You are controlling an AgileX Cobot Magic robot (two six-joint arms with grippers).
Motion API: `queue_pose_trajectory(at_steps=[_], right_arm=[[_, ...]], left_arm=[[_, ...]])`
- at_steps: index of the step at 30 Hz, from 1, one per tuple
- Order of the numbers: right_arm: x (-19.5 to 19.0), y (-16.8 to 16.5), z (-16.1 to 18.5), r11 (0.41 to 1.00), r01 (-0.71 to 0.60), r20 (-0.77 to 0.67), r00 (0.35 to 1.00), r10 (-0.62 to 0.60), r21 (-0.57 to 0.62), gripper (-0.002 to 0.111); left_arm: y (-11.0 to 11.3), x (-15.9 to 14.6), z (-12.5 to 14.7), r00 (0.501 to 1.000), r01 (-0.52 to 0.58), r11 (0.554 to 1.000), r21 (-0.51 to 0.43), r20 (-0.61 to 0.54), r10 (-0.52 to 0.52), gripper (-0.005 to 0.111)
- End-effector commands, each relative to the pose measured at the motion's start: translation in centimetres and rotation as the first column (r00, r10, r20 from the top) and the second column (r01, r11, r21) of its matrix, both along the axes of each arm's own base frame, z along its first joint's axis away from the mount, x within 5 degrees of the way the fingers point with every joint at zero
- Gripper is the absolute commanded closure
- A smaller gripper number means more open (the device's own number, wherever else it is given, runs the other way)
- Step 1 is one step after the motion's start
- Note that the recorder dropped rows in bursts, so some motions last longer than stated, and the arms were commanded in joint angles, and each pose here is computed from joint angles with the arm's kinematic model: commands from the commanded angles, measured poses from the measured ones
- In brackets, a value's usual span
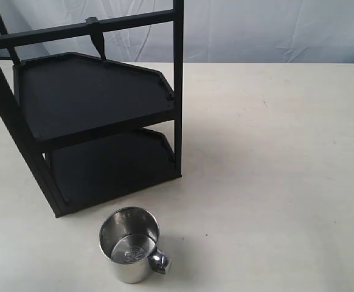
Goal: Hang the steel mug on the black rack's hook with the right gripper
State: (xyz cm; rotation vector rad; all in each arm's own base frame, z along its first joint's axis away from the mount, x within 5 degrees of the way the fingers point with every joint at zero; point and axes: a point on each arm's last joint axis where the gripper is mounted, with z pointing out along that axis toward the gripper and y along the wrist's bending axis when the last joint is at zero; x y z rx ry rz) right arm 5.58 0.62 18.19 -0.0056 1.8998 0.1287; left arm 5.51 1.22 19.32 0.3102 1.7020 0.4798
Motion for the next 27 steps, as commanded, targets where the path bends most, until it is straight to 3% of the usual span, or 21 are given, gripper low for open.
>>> queue_pose_trajectory(at_steps=[1,12,15,17,19,22,24,27], right_arm=[[0.0,0.0,0.0,1.0,-0.005,0.015,1.0,0.005,0.004,0.109],[0.1,-0.1,0.2,0.999,-0.002,0.039,0.999,0.003,-0.033,0.109],[0.3,-0.1,1.3,1.0,0.005,0.159,0.987,0.0,-0.03,0.109],[0.5,-0.1,2.5,0.995,0.01,0.277,0.96,-0.037,0.096,0.109],[0.4,-0.2,3.7,0.955,-0.003,0.374,0.921,-0.113,0.296,0.109],[0.2,-0.9,5.2,0.829,-0.057,0.462,0.85,-0.253,0.557,0.109],[-0.1,-1.5,6.1,0.745,-0.103,0.507,0.793,-0.339,0.659,0.109],[-0.3,-1.8,6.6,0.624,-0.167,0.497,0.768,-0.403,0.763,0.109]], left_arm=[[0.0,0.0,0.1,1.0,0.005,1.0,-0.003,0.011,-0.005,0.105],[0.0,0.0,0.1,1.0,0.005,1.0,-0.003,0.011,-0.005,0.105],[0.0,0.0,0.1,1.0,0.005,1.0,-0.003,0.011,-0.005,0.105],[0.0,0.0,0.1,1.0,0.005,1.0,-0.003,0.011,-0.005,0.105],[0.0,0.0,0.1,1.0,0.005,1.0,-0.003,0.011,-0.005,0.105],[0.0,0.0,0.1,1.0,0.005,1.0,-0.003,0.011,-0.005,0.105],[0.0,0.0,0.1,1.0,0.005,1.0,-0.003,0.011,-0.005,0.105],[0.0,0.0,0.1,1.0,0.005,1.0,-0.003,0.011,-0.005,0.105]])
